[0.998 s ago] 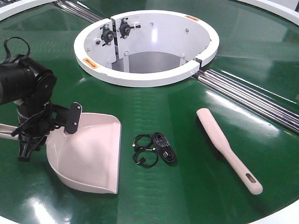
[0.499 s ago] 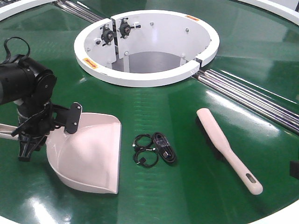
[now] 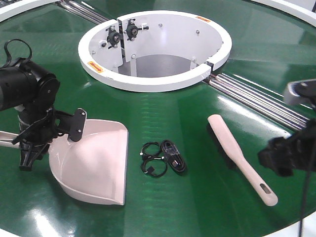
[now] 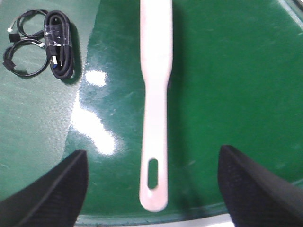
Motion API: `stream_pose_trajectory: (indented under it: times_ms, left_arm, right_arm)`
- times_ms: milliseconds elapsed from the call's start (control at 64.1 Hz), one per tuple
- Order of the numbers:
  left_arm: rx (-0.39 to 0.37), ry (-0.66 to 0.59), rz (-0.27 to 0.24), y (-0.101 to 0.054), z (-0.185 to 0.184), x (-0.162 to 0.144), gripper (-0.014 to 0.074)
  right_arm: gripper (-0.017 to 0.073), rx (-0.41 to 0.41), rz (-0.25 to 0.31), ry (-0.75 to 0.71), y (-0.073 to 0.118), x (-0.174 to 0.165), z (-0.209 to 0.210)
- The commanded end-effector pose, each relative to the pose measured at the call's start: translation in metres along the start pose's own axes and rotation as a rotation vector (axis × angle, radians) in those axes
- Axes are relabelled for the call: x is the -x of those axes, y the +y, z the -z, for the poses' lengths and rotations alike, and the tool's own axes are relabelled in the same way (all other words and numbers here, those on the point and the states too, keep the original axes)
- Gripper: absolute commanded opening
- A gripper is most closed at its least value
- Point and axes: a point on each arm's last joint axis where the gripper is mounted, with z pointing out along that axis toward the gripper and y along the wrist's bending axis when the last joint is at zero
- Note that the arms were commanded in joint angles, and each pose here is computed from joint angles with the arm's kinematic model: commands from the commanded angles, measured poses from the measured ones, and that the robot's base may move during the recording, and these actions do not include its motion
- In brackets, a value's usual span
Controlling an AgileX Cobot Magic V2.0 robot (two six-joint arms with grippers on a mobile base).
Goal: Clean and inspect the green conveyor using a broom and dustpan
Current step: 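Reach the right gripper down and grasp the pink brush handle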
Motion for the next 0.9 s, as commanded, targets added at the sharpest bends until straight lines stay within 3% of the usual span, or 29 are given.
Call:
stream_pose_trajectory:
  times_ms: [0, 218, 483, 889]
  left_arm:
    - [0.065, 0.001, 0.017, 0.000, 0.025, -0.009, -0.0007]
    - [0.065, 0.001, 0.017, 0.000, 0.025, -0.009, -0.0007]
    - [0.065, 0.001, 0.017, 0.000, 0.025, -0.009, -0.0007]
    - [0.065, 0.001, 0.017, 0.000, 0.025, -0.009, -0.0007]
  right_arm:
    - [0.0563, -0.004, -0.001, 0.009, 0.001, 0.023, -0.005]
    - [0.0561, -0.014, 0.020, 0.207, 0.003, 0.045, -0.043]
    - [0.0561, -0.013, 0.046, 0.299, 0.004, 0.065, -0.084]
    - [0.0547, -0.035, 0.071, 0.504, 0.002, 0.067, -0.145]
